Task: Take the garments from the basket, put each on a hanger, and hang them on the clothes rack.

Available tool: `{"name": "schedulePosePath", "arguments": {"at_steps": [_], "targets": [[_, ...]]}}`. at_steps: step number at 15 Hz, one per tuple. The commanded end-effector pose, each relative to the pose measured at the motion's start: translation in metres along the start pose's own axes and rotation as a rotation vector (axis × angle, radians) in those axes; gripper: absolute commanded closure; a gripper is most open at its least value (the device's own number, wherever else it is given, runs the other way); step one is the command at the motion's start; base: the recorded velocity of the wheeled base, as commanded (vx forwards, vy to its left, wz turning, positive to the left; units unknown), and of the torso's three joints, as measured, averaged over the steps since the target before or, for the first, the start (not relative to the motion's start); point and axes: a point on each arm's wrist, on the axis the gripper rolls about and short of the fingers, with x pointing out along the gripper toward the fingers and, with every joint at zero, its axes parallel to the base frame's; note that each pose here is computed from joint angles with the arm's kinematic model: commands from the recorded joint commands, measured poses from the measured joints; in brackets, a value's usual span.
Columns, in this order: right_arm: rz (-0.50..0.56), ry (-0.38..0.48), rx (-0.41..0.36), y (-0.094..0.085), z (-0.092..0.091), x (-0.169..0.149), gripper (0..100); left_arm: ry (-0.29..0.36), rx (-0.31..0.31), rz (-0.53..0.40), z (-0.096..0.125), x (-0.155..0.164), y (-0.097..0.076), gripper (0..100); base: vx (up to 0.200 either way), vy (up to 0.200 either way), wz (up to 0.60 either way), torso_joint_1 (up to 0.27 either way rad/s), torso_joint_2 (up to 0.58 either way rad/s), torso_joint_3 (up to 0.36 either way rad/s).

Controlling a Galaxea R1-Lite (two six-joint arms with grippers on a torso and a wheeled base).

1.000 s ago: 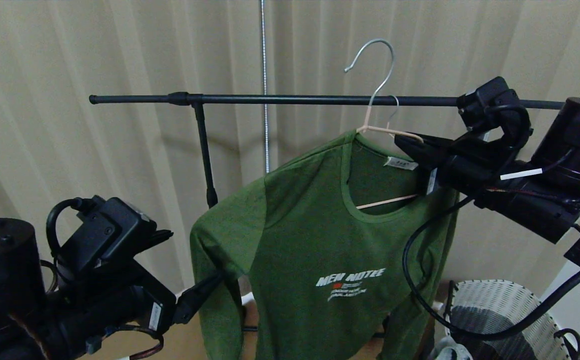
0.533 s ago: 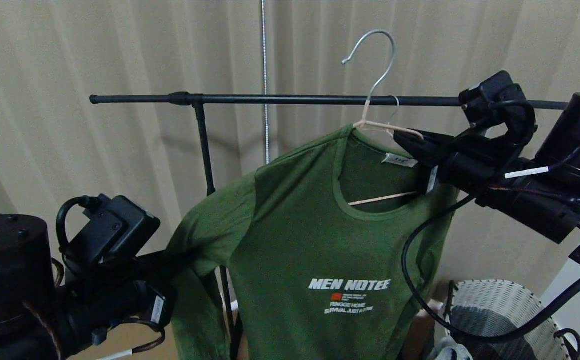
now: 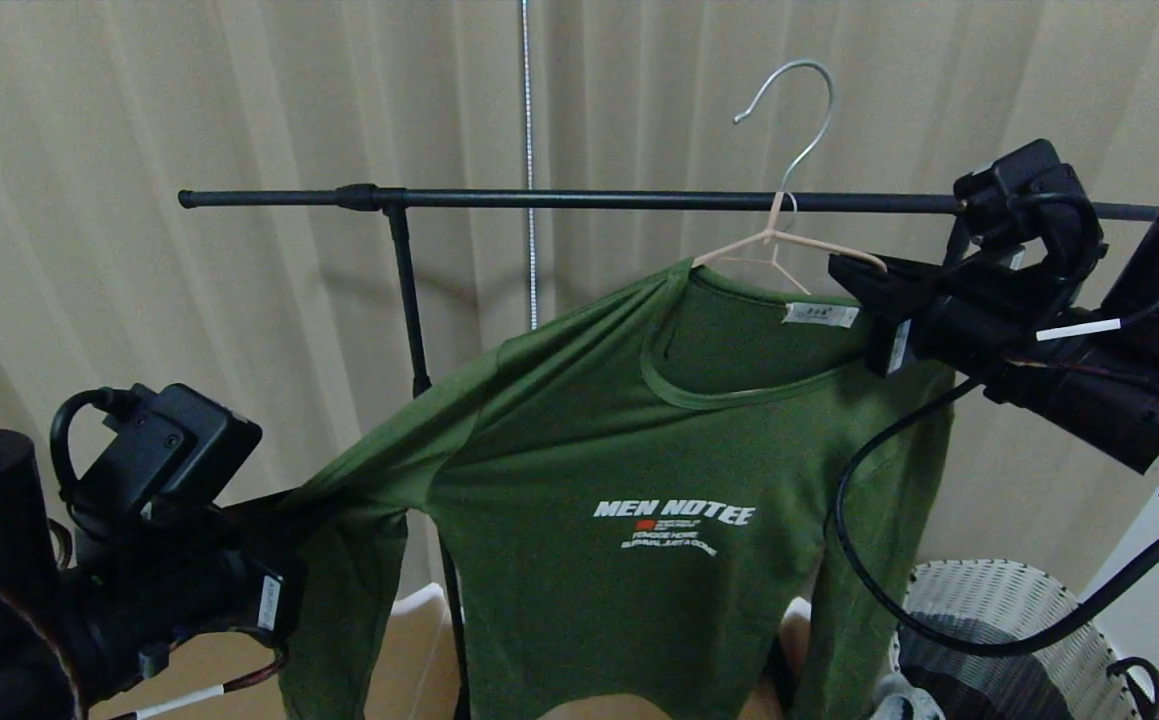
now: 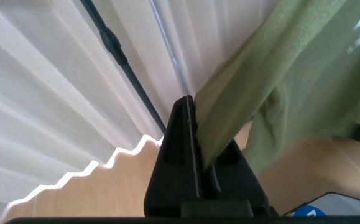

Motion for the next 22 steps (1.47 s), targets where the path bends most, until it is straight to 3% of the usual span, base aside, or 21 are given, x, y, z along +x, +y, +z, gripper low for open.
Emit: {"name": "schedulePosePath", "arguments": {"at_steps": [1,4,5,11,16,22], "targets": [[-0.004,-0.007,-0.001,-0.001,0.002,-0.002,100,-0.001,-0.002,0.003,0.0,-0.001,0.0,100,0.0,0.0,0.0,0.0,0.0,0.0],[0.0,0.01,0.0,-0.001,0.002,-0.005,100,0.003,0.002,0.0,-0.001,-0.001,0.0,100,0.0,0.0,0.0,0.0,0.0,0.0],[0.002,0.009,0.0,-0.001,0.003,-0.005,100,0.003,0.002,0.0,-0.001,-0.001,0.0,0,0.0,0.0,0.0,0.0,0.0,0.0],[0.001,0.029,0.0,-0.002,0.0,-0.005,100,-0.042,0.005,-0.001,0.003,-0.011,0.0,0,0.0,0.0,0.0,0.0,0.0,0.0],[-0.043,0.149,0.004,-0.019,-0.008,-0.015,100,-0.093,-0.001,0.008,0.008,-0.022,0.003,0,0.0,0.0,0.0,0.0,0.0,0.0],[-0.098,0.287,0.006,-0.026,-0.01,-0.034,100,-0.103,0.002,0.011,0.01,-0.022,0.003,0,0.0,0.0,0.0,0.0,0.0,0.0]]}}
